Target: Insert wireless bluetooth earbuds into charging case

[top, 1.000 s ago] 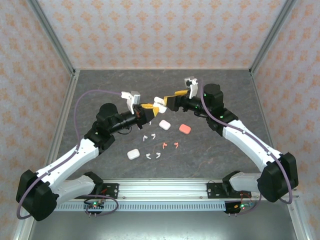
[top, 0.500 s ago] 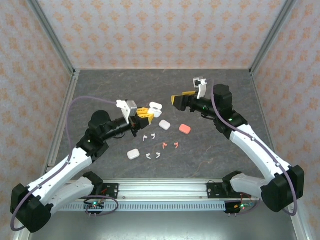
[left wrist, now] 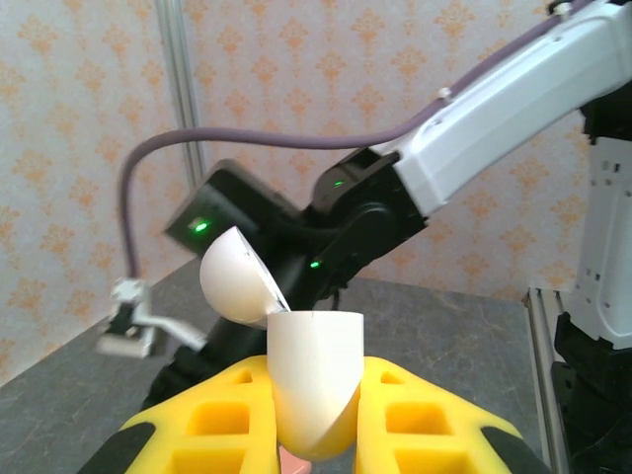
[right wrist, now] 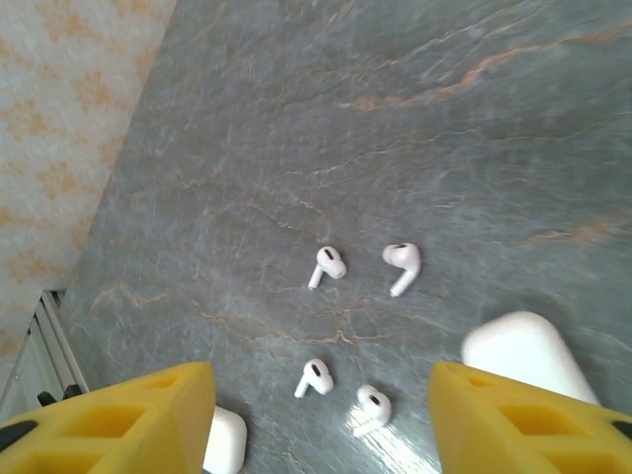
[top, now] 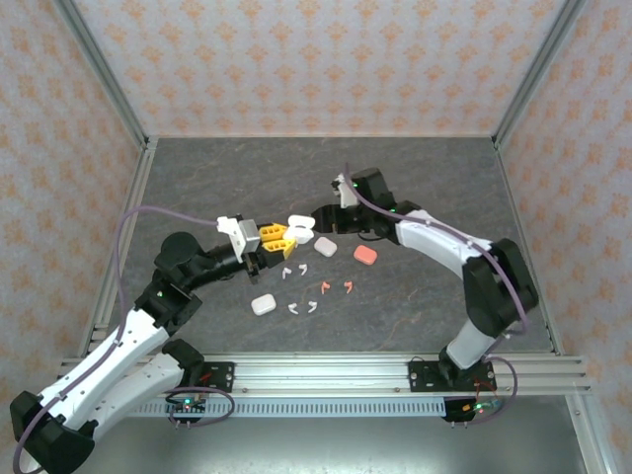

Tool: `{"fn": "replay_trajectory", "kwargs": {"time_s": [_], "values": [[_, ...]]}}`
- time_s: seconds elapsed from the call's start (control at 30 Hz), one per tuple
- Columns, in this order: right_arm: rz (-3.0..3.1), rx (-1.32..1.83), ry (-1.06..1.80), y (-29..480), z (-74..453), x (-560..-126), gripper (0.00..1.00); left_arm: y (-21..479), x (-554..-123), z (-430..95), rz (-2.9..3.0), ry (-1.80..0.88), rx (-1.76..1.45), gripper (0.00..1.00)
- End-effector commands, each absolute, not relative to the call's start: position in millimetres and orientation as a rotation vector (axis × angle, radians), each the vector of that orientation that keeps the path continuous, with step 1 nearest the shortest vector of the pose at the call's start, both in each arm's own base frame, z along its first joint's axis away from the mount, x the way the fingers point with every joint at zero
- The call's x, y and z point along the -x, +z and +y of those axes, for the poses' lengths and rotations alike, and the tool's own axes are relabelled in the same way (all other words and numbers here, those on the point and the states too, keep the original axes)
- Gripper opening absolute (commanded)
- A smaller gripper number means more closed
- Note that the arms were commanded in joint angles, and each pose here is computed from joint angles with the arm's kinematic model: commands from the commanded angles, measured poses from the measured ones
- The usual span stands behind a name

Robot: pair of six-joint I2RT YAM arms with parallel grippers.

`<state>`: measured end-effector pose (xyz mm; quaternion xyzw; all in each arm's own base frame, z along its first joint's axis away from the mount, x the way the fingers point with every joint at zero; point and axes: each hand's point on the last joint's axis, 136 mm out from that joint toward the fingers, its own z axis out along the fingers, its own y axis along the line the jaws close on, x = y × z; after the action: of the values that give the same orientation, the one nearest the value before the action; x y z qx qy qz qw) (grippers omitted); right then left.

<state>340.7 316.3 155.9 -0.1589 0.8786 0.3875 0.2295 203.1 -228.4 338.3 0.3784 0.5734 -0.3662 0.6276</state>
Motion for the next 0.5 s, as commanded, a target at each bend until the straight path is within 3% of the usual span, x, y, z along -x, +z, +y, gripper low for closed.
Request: {"fn": "replay_trajectory", "kwargs": {"time_s": [0.0,0.47], "values": [[2.409,0.541,1.056,152.8,341.8,-346.4,0.56,347.2,-187.4,-230.7,1.237,-0.869,-0.919,0.0],[2.558,0.805,0.908,68.4,429.6,-364.9,0.44,354.5,-181.5,-229.3,1.221,-0.893,-0.911,0.0]]}}
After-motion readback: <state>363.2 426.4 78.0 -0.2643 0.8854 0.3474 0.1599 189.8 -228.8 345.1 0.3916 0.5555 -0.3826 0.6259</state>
